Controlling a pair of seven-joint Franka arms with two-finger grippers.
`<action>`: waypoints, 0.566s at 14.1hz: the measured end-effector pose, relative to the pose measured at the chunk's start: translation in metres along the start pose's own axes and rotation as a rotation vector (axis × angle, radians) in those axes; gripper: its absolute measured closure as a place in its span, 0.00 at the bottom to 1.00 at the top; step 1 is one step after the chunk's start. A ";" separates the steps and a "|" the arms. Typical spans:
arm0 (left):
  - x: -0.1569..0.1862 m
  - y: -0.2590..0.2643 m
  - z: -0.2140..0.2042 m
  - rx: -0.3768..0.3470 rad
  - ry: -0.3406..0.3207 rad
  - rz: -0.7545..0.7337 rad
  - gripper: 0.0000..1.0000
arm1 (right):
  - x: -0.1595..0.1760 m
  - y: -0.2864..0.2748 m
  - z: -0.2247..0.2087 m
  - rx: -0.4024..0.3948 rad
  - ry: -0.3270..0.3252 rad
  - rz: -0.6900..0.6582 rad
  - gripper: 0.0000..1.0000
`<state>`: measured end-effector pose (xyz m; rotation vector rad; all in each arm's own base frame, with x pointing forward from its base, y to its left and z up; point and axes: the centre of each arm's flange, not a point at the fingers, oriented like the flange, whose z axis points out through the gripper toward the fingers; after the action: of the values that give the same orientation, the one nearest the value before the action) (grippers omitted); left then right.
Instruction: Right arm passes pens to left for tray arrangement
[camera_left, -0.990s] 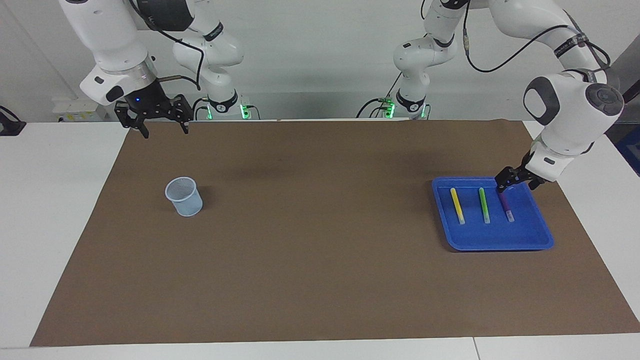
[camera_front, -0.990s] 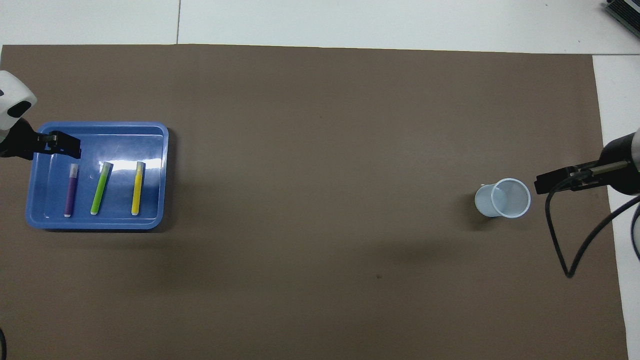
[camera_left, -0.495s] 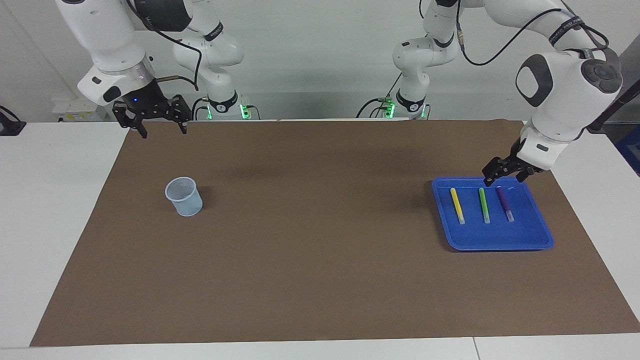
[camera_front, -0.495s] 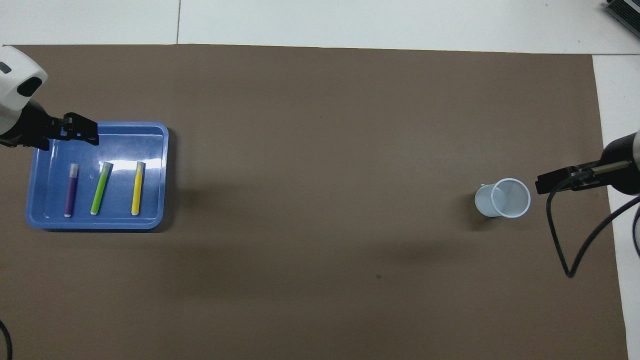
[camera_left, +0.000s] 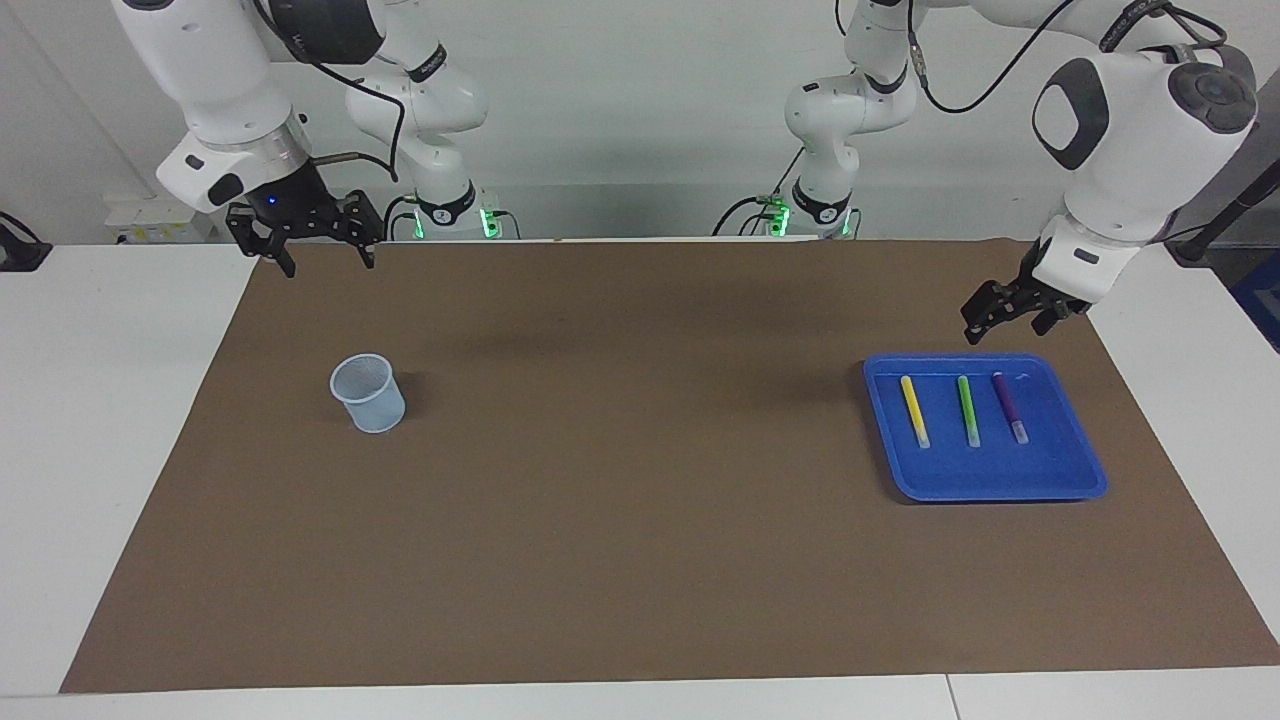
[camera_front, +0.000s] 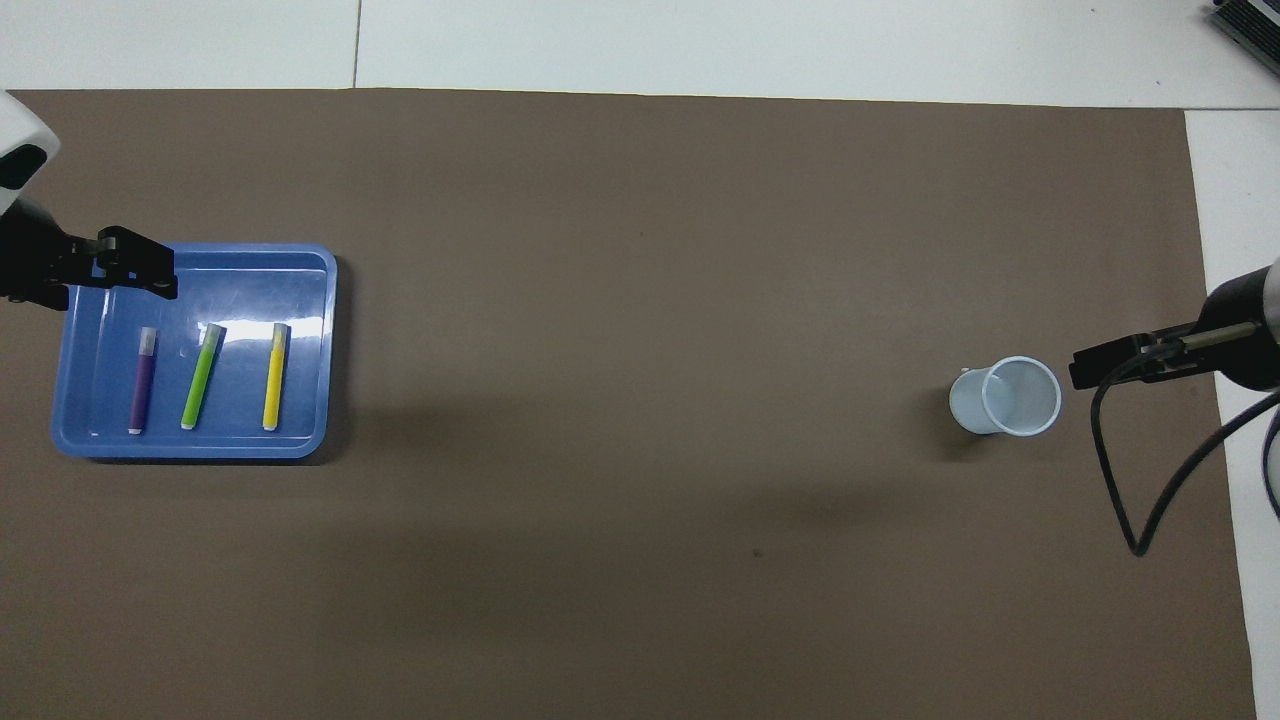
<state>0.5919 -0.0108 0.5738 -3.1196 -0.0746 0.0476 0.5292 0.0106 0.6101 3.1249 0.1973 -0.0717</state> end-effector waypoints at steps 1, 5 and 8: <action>-0.006 0.001 -0.008 0.003 -0.001 0.002 0.00 | 0.000 0.000 -0.001 0.000 0.001 0.000 0.00; -0.032 0.003 -0.040 0.014 -0.001 0.003 0.00 | -0.001 0.001 -0.002 0.000 0.003 0.002 0.00; -0.046 0.004 -0.055 0.019 0.002 0.002 0.00 | -0.001 0.001 -0.002 0.000 0.003 0.002 0.00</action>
<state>0.5482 -0.0176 0.6302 -3.1008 -0.0699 0.0454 0.5283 0.0095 0.6119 3.1254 0.1943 -0.0663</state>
